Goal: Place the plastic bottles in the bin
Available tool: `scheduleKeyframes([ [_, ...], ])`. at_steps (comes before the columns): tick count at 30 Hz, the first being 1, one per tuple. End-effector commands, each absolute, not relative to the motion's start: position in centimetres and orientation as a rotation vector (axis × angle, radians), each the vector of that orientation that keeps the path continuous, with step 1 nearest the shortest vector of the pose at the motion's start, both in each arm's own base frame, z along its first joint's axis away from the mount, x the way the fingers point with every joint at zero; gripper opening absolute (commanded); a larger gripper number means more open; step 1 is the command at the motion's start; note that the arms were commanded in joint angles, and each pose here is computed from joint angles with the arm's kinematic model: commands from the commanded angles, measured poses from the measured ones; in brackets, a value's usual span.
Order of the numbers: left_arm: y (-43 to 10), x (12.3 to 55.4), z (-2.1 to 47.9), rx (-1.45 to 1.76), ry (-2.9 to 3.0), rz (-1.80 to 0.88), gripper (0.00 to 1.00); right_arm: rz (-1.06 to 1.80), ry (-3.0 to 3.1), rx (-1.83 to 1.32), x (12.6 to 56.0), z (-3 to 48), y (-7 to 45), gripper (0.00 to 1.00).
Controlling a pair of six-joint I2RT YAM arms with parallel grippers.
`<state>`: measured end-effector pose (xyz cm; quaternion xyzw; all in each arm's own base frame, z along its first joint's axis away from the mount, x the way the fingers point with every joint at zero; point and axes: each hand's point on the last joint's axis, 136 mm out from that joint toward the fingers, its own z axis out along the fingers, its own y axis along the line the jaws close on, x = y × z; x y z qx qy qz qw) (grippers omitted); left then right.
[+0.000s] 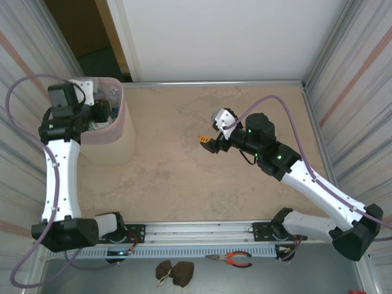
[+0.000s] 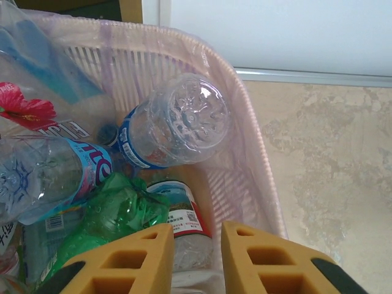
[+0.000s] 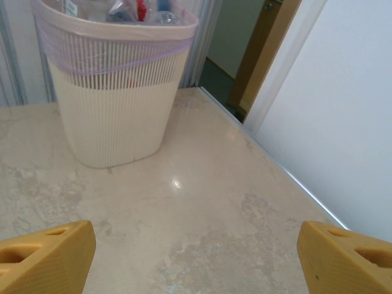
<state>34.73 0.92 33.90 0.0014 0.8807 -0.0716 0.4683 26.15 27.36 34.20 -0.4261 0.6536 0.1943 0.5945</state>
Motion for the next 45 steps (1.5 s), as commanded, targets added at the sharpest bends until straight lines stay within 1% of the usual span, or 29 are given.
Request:
scheduleKeyframes([
  [1, 0.3, 33.1, 30.0, -0.043, 2.271, -0.269, 0.26, 0.464, 1.497, -0.98, 25.9, 35.4, 27.5, 0.85],
  [4, 0.3, 33.3, 30.4, -0.043, 2.262, -0.282, 0.26, 0.465, 1.493, -0.979, 25.8, 35.6, 27.5, 0.85],
  [7, 0.2, 33.5, 32.4, -0.025, 2.216, -0.278, 0.29, 0.455, 1.491, -0.974, 25.7, 35.8, 27.3, 0.85],
  [14, -0.4, 32.8, 39.8, 0.01, 2.058, -0.28, 0.48, 0.446, 1.498, -0.945, 25.6, 36.1, 26.7, 0.85],
  [20, -1.1, 30.7, 45.4, 0.027, 1.932, -0.294, 0.58, 0.384, 1.57, -0.845, 26.5, 36.0, 24.9, 0.85],
  [24, -1.9, 28.6, 46.8, 0.031, 1.897, -0.323, 0.63, 0.329, 1.669, -0.705, 27.7, 35.2, 22.5, 0.87],
  [28, -2.2, 26.3, 45.4, 0.007, 1.918, -0.332, 0.68, 0.312, 1.743, -0.569, 27.9, 34.1, 19.2, 0.87],
  [33, -1.9, 23.7, 40.7, -0.066, 1.997, -0.323, 0.71, 0.268, 1.821, -0.404, 27.9, 31.8, 14.5, 0.88],
  [41, -0.6, 20.5, 29.9, -0.337, 2.121, -0.317, 0.76, 0.173, 1.896, -0.198, 27.1, 27.8, 8.4, 0.9],
  [45, 1.0, 20.0, 24.1, -0.543, 2.157, -0.279, 0.85, 0.13, 1.943, -0.12, 27.2, 25.1, 6.6, 0.9],
])
